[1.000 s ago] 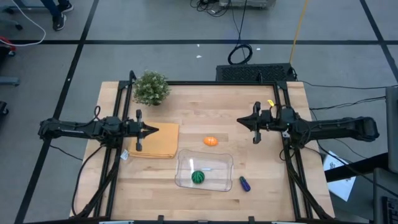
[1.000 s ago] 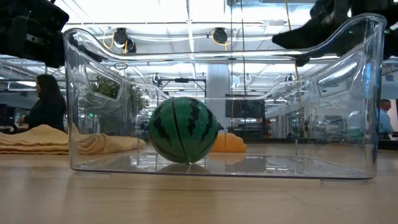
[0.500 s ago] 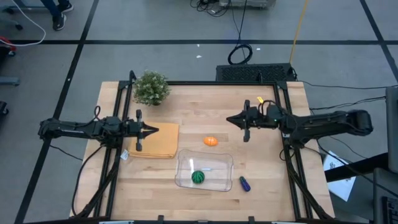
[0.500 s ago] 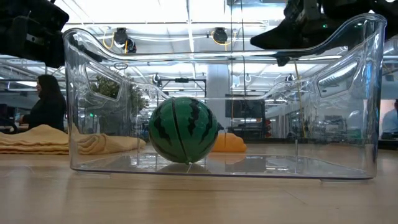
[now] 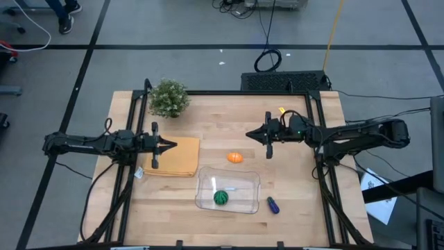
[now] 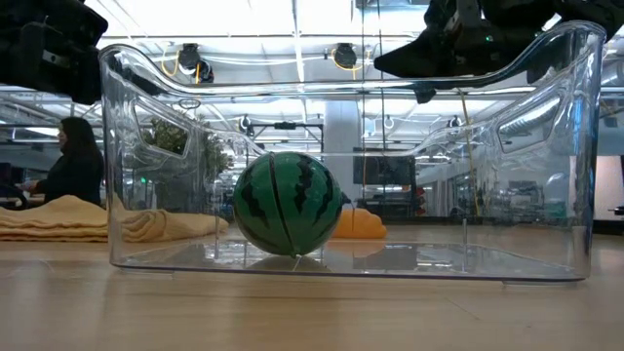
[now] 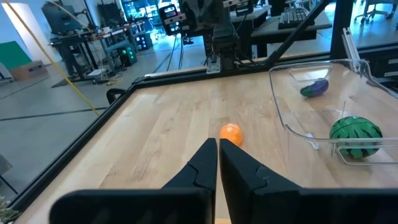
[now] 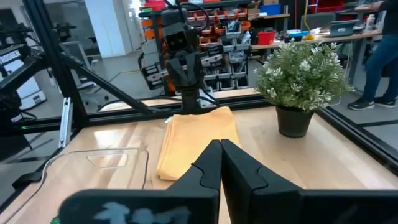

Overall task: Pick and placing Produce into tupperware
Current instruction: Put the light orange croissant into the transparent bin

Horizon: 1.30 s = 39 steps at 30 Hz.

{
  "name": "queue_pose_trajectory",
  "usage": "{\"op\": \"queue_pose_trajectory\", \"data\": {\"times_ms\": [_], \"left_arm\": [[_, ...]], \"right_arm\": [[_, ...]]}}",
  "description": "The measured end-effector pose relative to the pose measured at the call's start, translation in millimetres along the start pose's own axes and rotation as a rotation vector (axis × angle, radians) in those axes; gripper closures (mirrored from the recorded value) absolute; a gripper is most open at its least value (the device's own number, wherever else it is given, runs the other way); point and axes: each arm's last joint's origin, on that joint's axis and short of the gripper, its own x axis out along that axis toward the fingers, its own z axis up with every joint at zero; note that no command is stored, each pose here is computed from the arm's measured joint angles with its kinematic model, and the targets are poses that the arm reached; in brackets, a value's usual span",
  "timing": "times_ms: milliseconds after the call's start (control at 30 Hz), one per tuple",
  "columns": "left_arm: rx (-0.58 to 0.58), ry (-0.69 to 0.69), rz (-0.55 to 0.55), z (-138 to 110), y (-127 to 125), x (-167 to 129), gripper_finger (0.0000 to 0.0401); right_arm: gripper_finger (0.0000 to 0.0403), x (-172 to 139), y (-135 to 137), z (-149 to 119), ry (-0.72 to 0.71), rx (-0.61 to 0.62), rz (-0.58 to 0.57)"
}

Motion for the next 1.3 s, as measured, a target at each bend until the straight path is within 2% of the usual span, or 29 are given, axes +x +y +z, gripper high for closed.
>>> {"op": "queue_pose_trajectory", "data": {"times_ms": [167, 467, 833, 1167, 1300], "left_arm": [[-0.001, -0.01, 0.002, 1, 0, 0, 0.0375], [-0.001, -0.01, 0.002, 1, 0, 0, 0.0399], [-0.001, -0.013, 0.002, 1, 0, 0, 0.0373], [0.0, -0.013, 0.002, 1, 0, 0, 0.0398], [0.0, -0.013, 0.002, 1, 0, 0, 0.0395]], "right_arm": [[0.0403, 4, -3, 1, 0.003, 0.017, -0.012], [0.0403, 10, -8, 9, 0.027, 0.049, 0.011], [0.0403, 27, -9, 22, 0.076, 0.052, 0.006], [0.0403, 42, -11, 19, 0.171, 0.071, 0.045], [0.0403, 48, -12, 21, 0.18, 0.076, 0.044]]}}
